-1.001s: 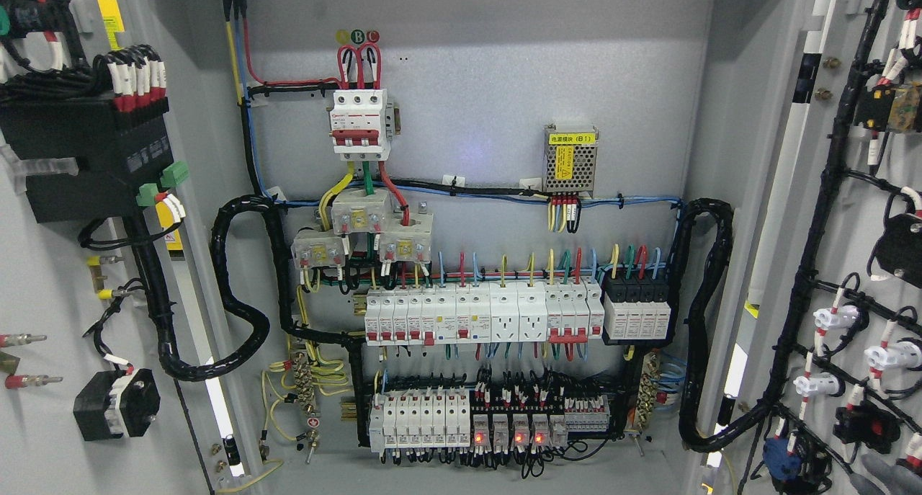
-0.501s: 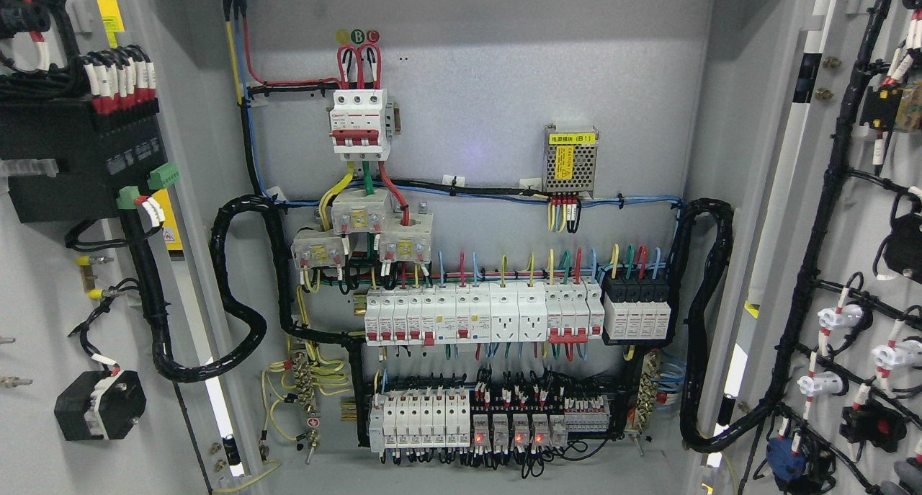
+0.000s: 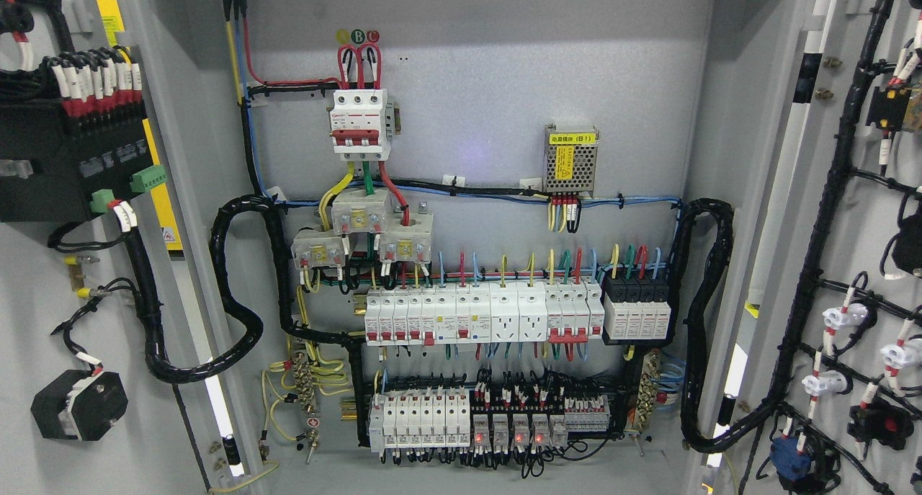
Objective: Open door with both hands
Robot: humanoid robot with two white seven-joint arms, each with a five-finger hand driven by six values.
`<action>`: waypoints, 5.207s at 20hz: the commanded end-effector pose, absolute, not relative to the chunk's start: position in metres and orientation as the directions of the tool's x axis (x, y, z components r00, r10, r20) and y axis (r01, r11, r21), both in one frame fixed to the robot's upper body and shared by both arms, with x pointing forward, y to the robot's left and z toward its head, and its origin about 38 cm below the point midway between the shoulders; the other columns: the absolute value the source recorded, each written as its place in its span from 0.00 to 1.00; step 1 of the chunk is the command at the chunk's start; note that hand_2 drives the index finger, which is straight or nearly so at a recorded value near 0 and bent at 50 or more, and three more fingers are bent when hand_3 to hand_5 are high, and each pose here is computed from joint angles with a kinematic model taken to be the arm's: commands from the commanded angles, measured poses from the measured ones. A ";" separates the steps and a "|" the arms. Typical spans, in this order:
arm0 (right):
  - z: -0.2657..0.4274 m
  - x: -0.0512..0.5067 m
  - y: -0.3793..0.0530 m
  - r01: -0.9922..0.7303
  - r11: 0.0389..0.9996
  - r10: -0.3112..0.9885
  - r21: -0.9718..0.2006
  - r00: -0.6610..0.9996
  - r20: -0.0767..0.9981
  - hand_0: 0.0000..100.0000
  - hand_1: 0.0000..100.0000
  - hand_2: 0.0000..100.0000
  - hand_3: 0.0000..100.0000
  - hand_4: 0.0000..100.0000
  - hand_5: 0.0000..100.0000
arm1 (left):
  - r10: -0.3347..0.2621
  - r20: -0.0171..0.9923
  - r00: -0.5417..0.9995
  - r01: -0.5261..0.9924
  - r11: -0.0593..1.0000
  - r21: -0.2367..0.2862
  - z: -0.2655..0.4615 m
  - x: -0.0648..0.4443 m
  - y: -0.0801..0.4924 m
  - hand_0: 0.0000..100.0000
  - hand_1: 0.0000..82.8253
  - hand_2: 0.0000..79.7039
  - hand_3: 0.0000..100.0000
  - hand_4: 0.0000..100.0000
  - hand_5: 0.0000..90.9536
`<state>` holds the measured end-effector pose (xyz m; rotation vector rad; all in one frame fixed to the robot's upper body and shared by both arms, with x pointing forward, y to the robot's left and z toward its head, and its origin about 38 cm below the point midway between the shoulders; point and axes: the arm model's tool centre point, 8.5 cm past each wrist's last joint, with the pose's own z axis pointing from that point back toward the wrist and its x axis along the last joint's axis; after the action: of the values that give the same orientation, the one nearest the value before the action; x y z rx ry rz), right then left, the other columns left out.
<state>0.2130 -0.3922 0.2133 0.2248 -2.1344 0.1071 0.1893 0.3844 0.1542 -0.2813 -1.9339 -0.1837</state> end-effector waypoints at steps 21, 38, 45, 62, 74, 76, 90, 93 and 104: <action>0.210 0.204 -0.428 -0.080 0.996 -0.067 0.028 -0.548 0.834 0.21 0.00 0.00 0.00 0.00 0.00 | 0.044 0.967 -0.250 0.215 0.977 0.011 0.161 0.226 0.492 0.00 0.00 0.00 0.00 0.00 0.00; 0.213 0.204 -0.420 -0.106 0.994 -0.080 0.025 -0.558 0.826 0.22 0.00 0.00 0.00 0.00 0.00 | 0.034 0.972 -0.234 0.193 0.981 0.012 0.166 0.229 0.523 0.00 0.00 0.00 0.00 0.00 0.00; 0.218 0.200 -0.413 -0.131 0.991 -0.088 0.016 -0.564 0.821 0.22 0.00 0.00 0.00 0.00 0.00 | 0.050 0.970 -0.240 0.174 0.985 -0.008 0.168 0.233 0.535 0.00 0.00 0.00 0.00 0.00 0.00; 0.206 0.209 -0.377 -0.275 0.961 -0.167 0.023 -0.511 0.843 0.22 0.00 0.00 0.00 0.00 0.00 | 0.064 0.966 -0.250 0.182 0.983 -0.018 0.173 0.237 0.534 0.00 0.00 0.00 0.00 0.00 0.00; 0.192 0.215 -0.356 -0.347 0.936 -0.228 0.063 -0.458 0.859 0.22 0.00 0.00 0.00 0.00 0.00 | 0.098 0.942 -0.320 0.317 0.948 0.010 0.205 0.238 0.477 0.00 0.00 0.00 0.00 0.00 0.00; 0.183 0.216 -0.344 -0.376 0.922 -0.262 0.094 -0.426 0.866 0.22 0.00 0.00 0.00 0.00 0.00 | 0.115 0.943 -0.314 0.321 0.947 -0.009 0.199 0.235 0.470 0.00 0.00 0.00 0.00 0.00 0.00; 0.011 0.187 -0.294 -0.357 0.901 -0.245 0.248 0.056 0.968 0.22 0.00 0.00 0.00 0.00 0.00 | 0.101 0.994 -0.029 0.374 0.924 -0.083 0.055 0.199 0.353 0.00 0.00 0.00 0.00 0.00 0.00; -0.026 0.170 -0.283 -0.342 0.896 -0.241 0.284 0.164 0.957 0.22 0.00 0.00 0.00 0.00 0.00 | 0.126 0.981 0.145 0.332 0.928 -0.168 -0.021 0.178 0.331 0.00 0.00 0.00 0.00 0.00 0.00; -0.161 0.077 -0.256 -0.185 0.896 -0.219 0.404 0.606 0.764 0.22 0.00 0.00 0.00 0.00 0.00 | 0.405 0.631 0.661 -0.146 0.895 -0.422 -0.219 0.107 0.305 0.00 0.00 0.00 0.00 0.00 0.00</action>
<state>0.1670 -0.2893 -0.0459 0.4707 -1.3617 0.0581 0.2166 0.3836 -0.0583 -0.2515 -1.4295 0.0030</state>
